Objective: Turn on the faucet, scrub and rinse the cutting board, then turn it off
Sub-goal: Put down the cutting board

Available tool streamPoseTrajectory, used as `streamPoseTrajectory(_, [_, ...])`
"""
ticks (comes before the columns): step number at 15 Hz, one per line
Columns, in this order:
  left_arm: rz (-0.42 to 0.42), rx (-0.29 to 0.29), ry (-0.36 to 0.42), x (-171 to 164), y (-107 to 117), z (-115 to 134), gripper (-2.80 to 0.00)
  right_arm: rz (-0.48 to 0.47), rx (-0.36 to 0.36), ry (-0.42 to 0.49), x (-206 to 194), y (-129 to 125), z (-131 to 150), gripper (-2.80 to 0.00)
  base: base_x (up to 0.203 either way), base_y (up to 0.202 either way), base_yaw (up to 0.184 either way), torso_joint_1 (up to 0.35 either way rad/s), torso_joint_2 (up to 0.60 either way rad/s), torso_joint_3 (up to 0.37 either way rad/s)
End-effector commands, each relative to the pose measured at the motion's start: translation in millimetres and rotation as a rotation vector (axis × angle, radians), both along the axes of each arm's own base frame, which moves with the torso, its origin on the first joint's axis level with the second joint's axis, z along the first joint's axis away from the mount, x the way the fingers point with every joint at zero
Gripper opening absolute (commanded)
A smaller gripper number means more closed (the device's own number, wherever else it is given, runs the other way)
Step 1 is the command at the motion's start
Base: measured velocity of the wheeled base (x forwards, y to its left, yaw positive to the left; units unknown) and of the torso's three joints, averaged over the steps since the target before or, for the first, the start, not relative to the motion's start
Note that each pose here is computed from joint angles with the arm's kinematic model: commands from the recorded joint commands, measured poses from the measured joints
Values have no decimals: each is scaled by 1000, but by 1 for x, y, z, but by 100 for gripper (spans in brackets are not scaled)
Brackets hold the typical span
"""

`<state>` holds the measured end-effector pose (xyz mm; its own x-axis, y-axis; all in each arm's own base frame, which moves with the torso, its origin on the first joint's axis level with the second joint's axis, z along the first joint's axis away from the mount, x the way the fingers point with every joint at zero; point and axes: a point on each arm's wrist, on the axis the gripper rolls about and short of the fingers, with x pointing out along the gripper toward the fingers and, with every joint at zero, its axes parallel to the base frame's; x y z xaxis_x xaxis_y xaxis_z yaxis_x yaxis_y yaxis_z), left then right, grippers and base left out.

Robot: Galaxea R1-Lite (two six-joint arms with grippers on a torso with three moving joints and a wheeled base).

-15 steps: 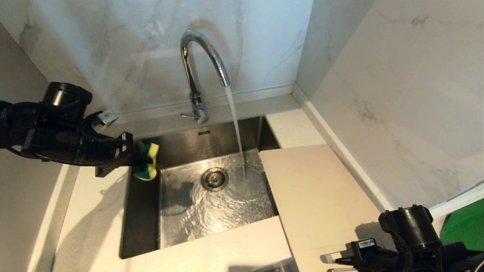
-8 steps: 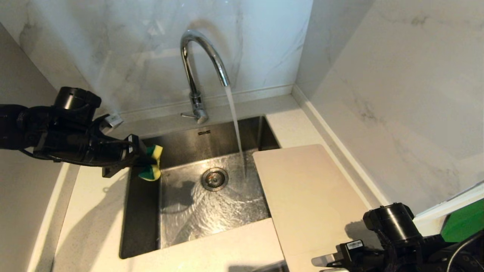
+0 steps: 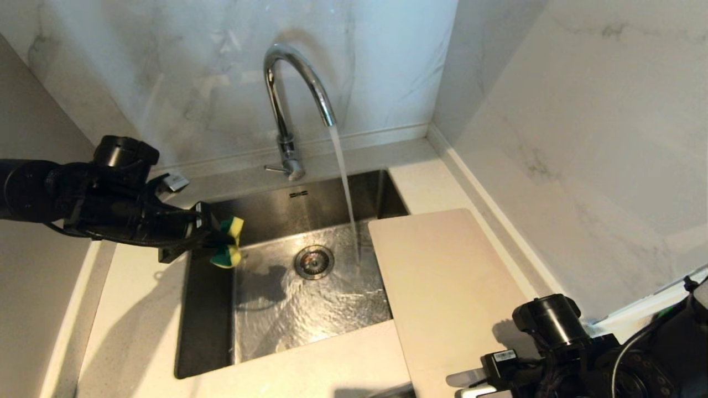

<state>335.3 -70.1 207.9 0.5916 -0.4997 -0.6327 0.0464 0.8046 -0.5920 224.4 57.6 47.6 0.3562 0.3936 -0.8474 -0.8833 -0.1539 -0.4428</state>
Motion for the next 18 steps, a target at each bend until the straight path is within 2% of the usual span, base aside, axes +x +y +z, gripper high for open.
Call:
streamPoseTrajectory(1, [2, -1, 10, 4, 0, -3, -280, 11, -8, 28, 3, 1, -8, -280, 0, 0, 0, 0, 0, 0])
streamPoseTrajectory(11, [3, -3, 20, 15, -1, -13, -280, 29, -24, 90, 9, 7, -22, -280, 0, 0, 0, 0, 0, 0])
streamPoseTrajectory(18, [-9, -16, 25, 16, -2, -14, -280, -1, -15, 110, 15, 9, -26, -280, 0, 0, 0, 0, 0, 0])
